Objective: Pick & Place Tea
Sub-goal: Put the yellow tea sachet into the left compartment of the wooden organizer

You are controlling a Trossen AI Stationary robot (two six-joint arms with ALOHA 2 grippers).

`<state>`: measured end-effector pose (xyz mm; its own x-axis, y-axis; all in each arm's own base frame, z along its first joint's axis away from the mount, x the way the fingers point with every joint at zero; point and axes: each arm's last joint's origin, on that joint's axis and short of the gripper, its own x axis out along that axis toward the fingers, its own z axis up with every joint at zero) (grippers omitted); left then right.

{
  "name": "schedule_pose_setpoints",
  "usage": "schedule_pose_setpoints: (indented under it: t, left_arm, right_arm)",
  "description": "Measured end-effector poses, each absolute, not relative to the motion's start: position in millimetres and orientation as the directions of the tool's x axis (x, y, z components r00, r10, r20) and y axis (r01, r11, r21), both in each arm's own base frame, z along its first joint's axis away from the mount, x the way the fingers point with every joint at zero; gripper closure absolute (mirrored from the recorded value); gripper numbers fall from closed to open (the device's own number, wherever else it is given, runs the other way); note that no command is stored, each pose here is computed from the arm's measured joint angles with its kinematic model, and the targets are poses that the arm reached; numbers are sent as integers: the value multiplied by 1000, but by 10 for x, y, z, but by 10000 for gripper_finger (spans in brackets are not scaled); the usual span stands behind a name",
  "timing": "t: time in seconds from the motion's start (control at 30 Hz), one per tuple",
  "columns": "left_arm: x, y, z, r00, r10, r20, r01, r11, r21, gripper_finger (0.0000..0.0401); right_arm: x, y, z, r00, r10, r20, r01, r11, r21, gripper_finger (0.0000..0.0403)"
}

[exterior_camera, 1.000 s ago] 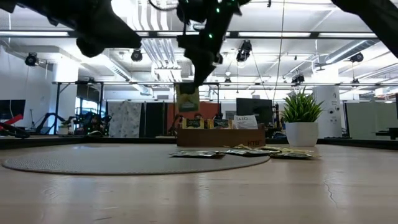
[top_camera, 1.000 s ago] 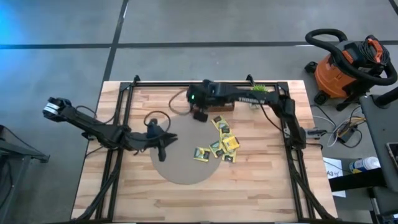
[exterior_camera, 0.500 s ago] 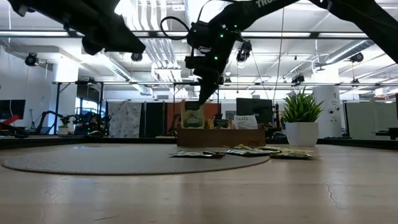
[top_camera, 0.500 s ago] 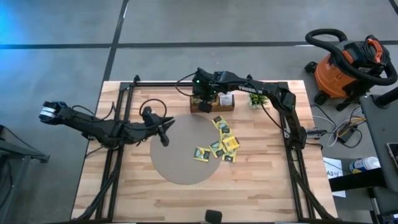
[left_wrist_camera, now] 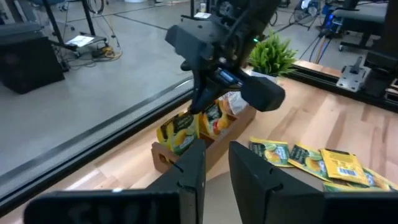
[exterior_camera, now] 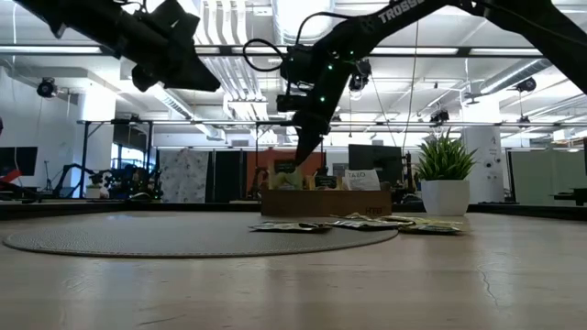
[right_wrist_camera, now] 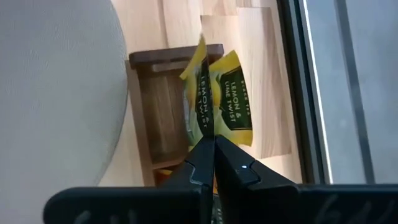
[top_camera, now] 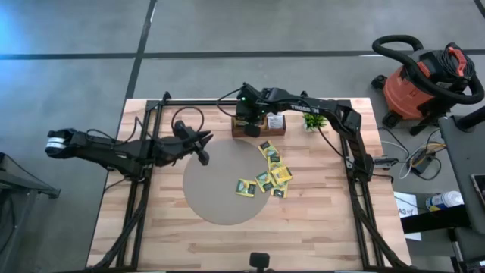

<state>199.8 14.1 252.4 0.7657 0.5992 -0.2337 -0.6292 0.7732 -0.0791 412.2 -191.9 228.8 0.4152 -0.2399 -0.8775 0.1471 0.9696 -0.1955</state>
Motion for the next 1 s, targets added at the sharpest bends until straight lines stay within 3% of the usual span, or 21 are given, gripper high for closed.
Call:
schedule_pose_setpoints:
  t: [0.57, 1.0]
  left_arm:
    - [1991, 217, 2525, 743, 627, -234, -659, 747, -89, 334]
    - [1991, 216, 2525, 744, 626, -234, -658, 746, -99, 334]
  right_arm:
    - [4139, -1951, 2131, 455, -273, -847, 94, 961, -260, 392]
    - [4121, -1956, 2114, 443, -268, -855, 93, 963, -254, 324]
